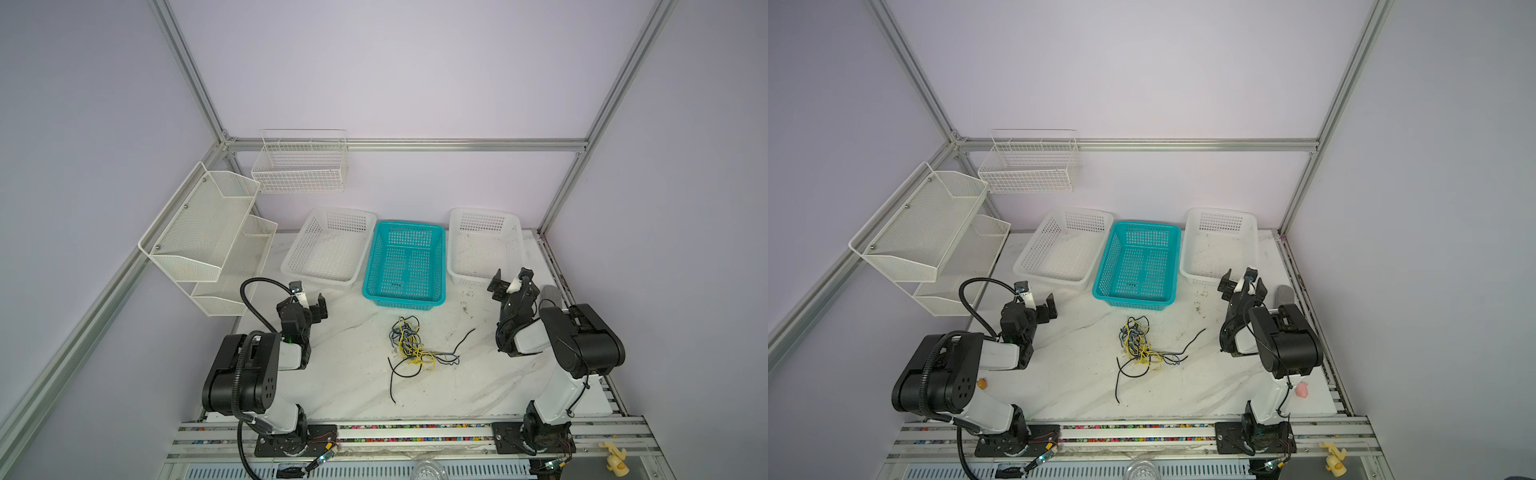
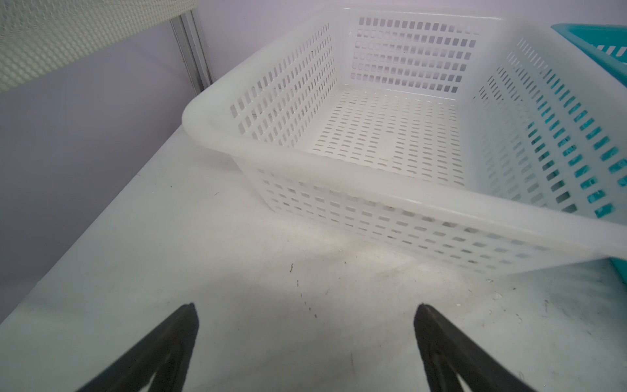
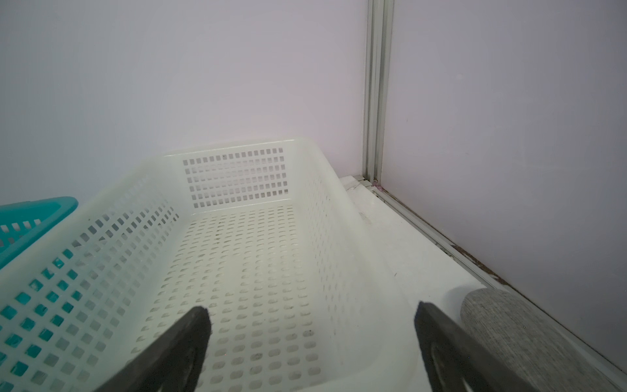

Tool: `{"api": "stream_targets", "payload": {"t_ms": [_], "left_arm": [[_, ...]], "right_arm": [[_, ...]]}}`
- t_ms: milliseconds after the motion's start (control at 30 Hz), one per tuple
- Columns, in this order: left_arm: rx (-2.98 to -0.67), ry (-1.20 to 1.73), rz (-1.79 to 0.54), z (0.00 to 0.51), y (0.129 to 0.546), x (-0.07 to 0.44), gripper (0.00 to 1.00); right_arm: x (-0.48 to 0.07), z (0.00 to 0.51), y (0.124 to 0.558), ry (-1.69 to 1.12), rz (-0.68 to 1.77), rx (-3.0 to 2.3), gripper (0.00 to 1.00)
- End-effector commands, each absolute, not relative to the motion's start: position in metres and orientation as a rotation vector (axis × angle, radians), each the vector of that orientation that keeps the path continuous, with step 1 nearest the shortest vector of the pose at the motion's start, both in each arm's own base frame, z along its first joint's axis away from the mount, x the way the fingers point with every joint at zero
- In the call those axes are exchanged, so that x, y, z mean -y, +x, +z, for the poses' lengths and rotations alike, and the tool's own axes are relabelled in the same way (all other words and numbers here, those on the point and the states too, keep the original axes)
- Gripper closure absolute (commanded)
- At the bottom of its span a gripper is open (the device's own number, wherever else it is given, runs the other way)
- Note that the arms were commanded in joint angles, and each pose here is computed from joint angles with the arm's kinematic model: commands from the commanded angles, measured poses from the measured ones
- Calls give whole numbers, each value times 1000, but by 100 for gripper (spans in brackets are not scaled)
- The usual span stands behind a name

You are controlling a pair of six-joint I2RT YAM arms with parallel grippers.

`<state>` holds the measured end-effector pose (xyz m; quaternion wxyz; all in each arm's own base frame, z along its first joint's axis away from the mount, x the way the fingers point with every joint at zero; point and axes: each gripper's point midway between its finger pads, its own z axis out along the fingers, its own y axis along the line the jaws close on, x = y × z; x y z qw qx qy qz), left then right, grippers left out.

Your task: Untangle the cables

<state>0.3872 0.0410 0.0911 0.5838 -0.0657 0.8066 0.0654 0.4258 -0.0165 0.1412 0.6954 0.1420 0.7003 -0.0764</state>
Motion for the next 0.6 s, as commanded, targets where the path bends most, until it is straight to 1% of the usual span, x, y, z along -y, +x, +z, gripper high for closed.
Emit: {"api": "stream_targets", "payload": {"t_ms": [0,67,133,267,433,467,567], "left_arm": [[-1803,-141,167,113,399,-41,0],[-1803,-141,166,113,398,-41,0],[-1803,-142,167,113,398,-42,0],[-1779,-129,156,119,396,-39,0],[-1783,-111,155,140,393,-37,0],[-1766,-110,152,153,391,-36,0],[-1750,-131,143,170,384,-36,0]], "right_arm": [[4,159,420,251,-154,-1525,3],[-2,165,425,219,-146,-1554,3],[1,171,425,250,-155,-1574,3],[-9,199,408,281,-110,-1531,3],[-29,265,373,290,6,-1394,3],[-33,279,368,289,55,-1367,3],[-50,319,350,254,258,-1277,3]]}}
